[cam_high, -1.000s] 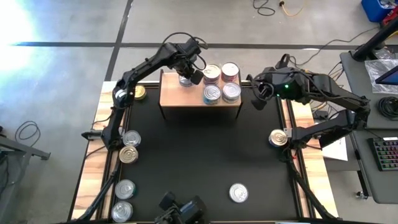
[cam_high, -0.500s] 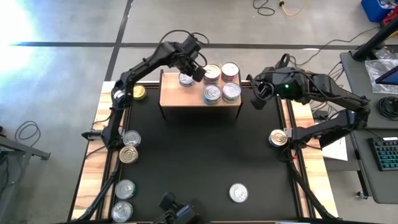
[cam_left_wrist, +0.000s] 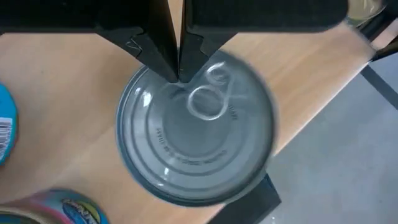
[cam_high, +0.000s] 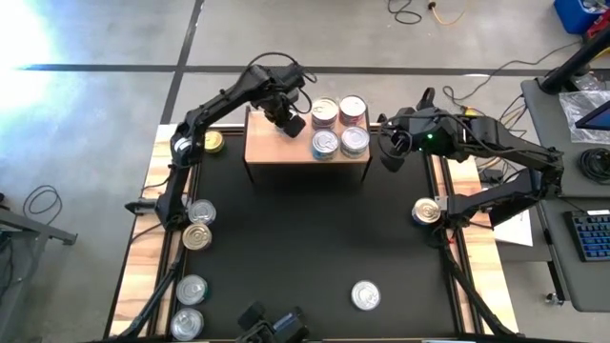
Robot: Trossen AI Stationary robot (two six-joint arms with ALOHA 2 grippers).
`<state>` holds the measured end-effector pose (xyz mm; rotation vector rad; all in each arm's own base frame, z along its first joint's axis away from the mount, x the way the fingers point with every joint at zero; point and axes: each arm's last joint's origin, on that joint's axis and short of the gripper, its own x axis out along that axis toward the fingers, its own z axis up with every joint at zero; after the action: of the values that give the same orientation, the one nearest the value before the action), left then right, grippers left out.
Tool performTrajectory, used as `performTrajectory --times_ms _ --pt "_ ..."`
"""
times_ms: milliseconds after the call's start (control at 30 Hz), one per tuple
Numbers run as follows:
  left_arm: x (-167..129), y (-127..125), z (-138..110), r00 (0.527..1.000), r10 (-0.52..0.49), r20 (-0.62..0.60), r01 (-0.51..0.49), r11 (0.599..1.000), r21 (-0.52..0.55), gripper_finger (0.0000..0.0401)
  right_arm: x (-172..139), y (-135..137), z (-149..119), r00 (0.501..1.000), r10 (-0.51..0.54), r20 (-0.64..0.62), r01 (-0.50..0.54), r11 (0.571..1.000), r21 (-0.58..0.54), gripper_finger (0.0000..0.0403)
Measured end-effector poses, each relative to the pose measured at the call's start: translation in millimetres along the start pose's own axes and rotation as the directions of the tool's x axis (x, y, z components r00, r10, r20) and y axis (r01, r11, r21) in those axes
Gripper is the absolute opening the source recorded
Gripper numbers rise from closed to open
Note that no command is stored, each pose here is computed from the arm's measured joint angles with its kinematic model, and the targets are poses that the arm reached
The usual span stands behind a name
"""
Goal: Stack canned seafood by type on shelf
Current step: Adjust the tuna cans on the shelf
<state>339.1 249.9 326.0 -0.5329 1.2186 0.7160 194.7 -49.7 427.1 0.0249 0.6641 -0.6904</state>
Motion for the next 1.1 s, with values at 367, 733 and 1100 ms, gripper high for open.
performTrajectory --times_ms 367,733,1100 --pt "10.6 -14.5 11.7 0.995 0.007 0.103 -0.005 1.000 -0.019 0.0000 -9.9 -2.0 -1.7 0.994 0.111 0.008 -0.110 0.993 -0.033 0.0012" --pt "8.1 -33.7 7.8 0.994 -0.015 0.109 0.015 1.000 0.001 0.0000 -26.6 -11.1 -5.6 0.990 0.129 0.052 -0.125 0.990 -0.068 0.0012" --pt "1.8 -35.8 12.9 0.984 0.010 0.178 -0.006 1.000 -0.023 0.0000 -41.6 -16.9 -10.0 0.971 0.225 0.083 -0.222 0.974 -0.040 0.0012"
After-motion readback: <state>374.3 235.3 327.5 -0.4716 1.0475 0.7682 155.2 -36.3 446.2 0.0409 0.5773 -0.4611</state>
